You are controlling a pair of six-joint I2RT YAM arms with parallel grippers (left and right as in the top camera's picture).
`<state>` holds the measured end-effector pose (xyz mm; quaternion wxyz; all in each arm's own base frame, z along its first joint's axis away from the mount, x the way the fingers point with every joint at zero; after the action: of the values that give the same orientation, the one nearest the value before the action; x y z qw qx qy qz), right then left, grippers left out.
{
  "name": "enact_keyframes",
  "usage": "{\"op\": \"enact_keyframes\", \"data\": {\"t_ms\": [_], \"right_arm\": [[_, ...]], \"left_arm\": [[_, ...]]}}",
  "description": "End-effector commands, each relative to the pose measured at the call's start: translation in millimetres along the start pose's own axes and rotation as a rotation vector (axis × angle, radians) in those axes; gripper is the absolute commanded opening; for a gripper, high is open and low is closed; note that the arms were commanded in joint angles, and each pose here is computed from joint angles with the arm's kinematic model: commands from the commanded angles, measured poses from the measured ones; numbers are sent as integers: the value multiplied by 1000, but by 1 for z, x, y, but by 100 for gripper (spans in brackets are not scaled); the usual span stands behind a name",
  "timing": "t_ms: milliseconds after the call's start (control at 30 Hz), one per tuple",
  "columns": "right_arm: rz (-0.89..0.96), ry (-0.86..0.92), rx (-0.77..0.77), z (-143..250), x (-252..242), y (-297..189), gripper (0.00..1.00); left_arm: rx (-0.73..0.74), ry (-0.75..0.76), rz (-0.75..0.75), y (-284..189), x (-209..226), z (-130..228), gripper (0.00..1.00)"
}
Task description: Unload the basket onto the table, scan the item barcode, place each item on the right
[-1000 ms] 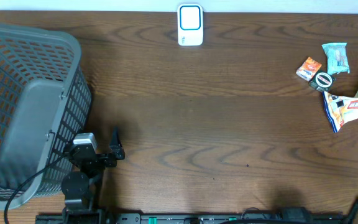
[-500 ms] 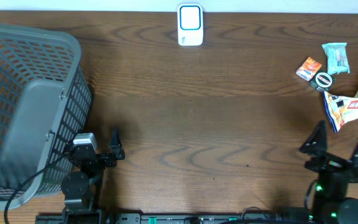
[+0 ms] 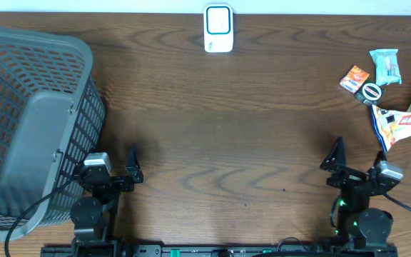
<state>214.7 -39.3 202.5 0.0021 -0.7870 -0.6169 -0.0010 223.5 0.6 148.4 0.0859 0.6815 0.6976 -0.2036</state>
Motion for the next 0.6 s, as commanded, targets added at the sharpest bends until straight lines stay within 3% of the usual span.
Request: {"op": "enact_keyframes", "data": {"t_ms": [0, 200, 567], "right_arm": [[-8, 32, 7, 11, 2, 2, 99], [-9, 21, 53, 40, 3, 7, 99], [-23, 23, 53, 40, 5, 7, 99]], "left_arm": [[38, -10, -13, 2, 5, 13, 98], [39, -10, -13, 2, 5, 13, 97], [38, -10, -13, 2, 5, 13, 98]]}}
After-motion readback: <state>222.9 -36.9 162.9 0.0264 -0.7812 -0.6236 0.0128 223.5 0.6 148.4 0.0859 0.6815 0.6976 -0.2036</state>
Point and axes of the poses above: each gripper's point midway between its finger pads, its own y axis out along the fingers, its own x axis along the line the jaws close on, z = x × y, the point moved 2 cm from there along -y, back along the fingers, and after that the axes turned 15 degrees about -y, right-handed, at the moved point
